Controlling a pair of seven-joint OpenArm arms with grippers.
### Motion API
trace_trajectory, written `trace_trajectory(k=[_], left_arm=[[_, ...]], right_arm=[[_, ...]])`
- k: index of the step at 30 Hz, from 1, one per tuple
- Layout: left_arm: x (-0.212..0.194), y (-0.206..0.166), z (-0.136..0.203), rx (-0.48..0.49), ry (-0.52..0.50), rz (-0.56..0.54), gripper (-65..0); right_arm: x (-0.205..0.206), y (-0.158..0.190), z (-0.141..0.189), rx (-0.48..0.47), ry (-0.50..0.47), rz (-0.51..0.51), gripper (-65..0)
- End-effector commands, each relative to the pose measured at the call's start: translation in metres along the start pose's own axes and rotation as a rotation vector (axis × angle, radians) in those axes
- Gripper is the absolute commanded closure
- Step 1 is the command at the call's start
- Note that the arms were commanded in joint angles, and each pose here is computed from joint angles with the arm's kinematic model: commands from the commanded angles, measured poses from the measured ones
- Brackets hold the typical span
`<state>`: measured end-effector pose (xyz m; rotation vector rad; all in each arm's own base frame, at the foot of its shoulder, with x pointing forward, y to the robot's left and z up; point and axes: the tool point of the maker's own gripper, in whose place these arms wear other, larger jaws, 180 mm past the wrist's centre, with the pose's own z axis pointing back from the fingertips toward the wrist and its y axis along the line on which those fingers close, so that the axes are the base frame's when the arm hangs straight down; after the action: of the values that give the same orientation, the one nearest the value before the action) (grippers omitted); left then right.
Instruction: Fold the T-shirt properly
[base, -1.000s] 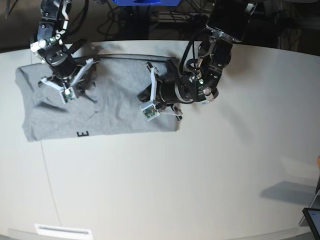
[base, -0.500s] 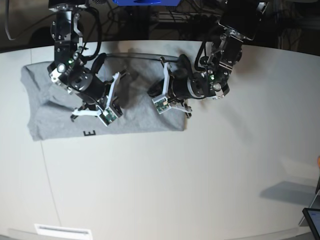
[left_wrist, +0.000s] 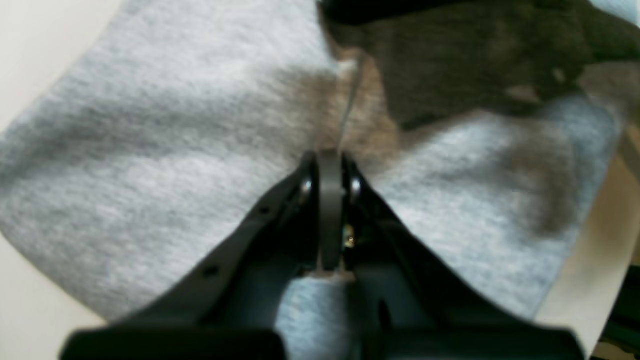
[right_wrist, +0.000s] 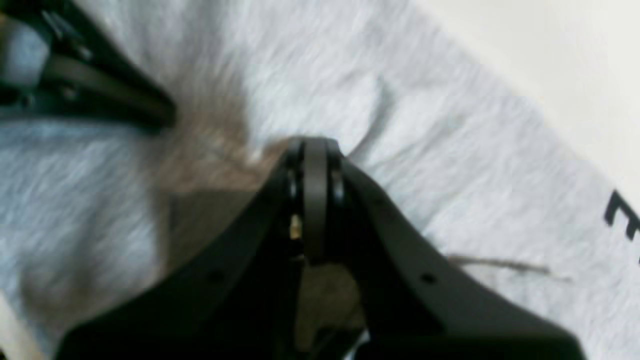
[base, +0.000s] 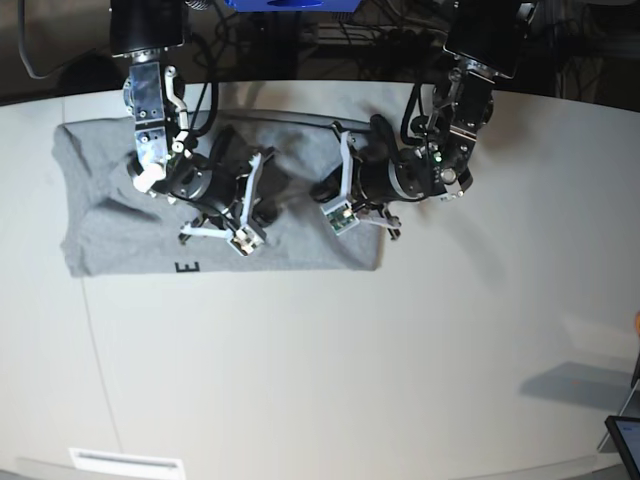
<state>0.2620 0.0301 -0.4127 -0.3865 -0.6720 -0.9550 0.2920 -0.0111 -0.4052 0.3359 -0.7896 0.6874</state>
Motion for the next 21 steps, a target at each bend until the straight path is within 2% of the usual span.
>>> trace_trajectory(k=[1, 8, 13, 17, 21], left_arm=[[-0.031, 0.012, 0.005, 0.050, 0.141, -0.029, -1.0], [-0.041, 0.016, 0.010, 0.057, 0.165, -0.036, -1.0], [-0.047, 0.020, 0.015, 0.063, 0.182, -0.042, -1.0], [-0.051, 0.025, 0.018, 0.072, 0.194, -0.048, -1.0], [-0.045, 0.028, 0.019, 0.079, 0.180, -0.051, -1.0]], right_arm=[[0.010, -0.007, 0.000, -0.011, -0.029, 0.008, 0.0], [0.005, -0.016, -0.018, 0.011, 0.002, -0.009, 0.0], [0.000, -0.018, -0.026, 0.029, -0.018, -0.017, 0.0], [0.004, -0.017, -0.024, 0.038, -0.012, 0.046, 0.0], [0.029, -0.012, -0.008, 0.018, -0.085, 0.098, 0.0]])
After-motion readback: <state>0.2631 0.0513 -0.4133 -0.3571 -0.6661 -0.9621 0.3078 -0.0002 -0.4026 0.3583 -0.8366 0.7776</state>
